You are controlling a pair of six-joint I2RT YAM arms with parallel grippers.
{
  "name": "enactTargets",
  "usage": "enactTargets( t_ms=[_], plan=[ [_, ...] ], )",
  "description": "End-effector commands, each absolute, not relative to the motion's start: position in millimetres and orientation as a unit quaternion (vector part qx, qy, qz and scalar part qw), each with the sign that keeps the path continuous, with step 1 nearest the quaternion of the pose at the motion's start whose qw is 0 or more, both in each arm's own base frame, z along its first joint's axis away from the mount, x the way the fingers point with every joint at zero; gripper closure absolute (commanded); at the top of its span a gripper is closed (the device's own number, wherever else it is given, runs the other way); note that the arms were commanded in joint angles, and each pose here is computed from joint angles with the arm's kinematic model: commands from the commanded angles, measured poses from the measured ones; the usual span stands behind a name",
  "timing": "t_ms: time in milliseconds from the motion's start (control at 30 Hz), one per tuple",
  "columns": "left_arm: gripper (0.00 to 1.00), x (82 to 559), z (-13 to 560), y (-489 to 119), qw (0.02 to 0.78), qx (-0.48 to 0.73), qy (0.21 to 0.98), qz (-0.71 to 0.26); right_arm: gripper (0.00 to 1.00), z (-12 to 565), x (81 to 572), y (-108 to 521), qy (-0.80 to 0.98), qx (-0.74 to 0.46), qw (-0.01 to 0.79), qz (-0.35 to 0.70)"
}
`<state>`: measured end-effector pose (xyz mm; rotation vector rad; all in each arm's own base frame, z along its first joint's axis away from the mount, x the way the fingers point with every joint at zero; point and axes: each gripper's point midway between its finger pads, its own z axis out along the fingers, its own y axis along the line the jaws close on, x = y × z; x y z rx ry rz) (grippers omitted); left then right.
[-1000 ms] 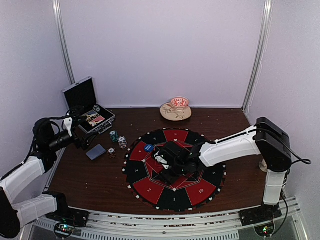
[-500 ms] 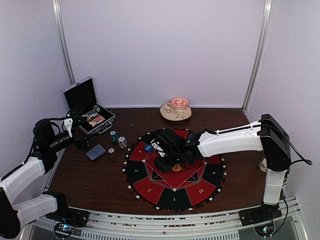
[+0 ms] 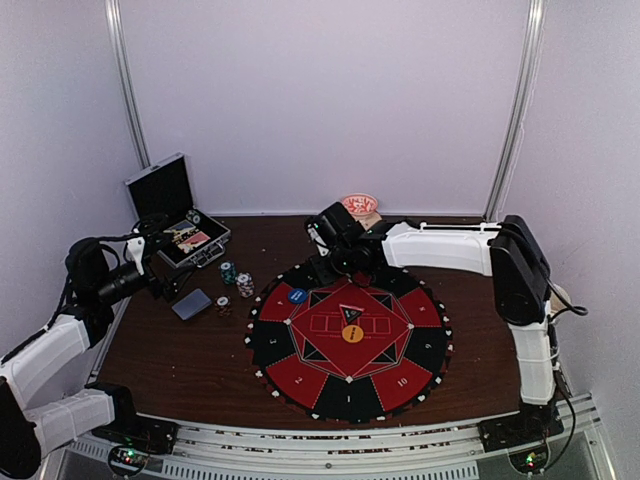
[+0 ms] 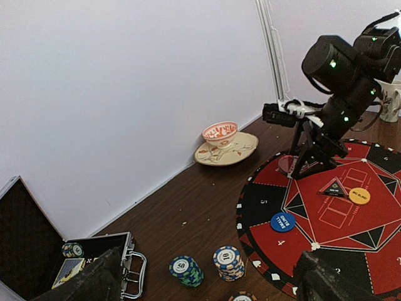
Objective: Distribute texas hold em gaming equipment
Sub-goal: Place the dealer button at position 5.
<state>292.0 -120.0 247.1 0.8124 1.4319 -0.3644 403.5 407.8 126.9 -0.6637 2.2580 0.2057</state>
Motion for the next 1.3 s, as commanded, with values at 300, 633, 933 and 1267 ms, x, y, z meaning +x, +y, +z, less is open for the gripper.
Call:
enactTargets(
  t_ms=[300,633,933,1267],
  plan=[
    [0.02,290,252,-123,0.677,0.37,0.616,-0.159,0.51,72,409,411,0.893,-0.282,0.335,0.106],
    [0.02,291,251,-123,0.676,0.369,0.618,-0.159,0.51,41,399,420,0.895,-0.306,0.308,0.098],
    [0.02,291,250,-123,0.675,0.37,0.618,-0.16,0.45,32,398,417,0.899,-0.31,0.296,0.088],
    [0.02,293,249,-123,0.674,0.369,0.619,-0.16,0.07,77,402,427,0.883,-0.328,0.327,0.074]
  ],
)
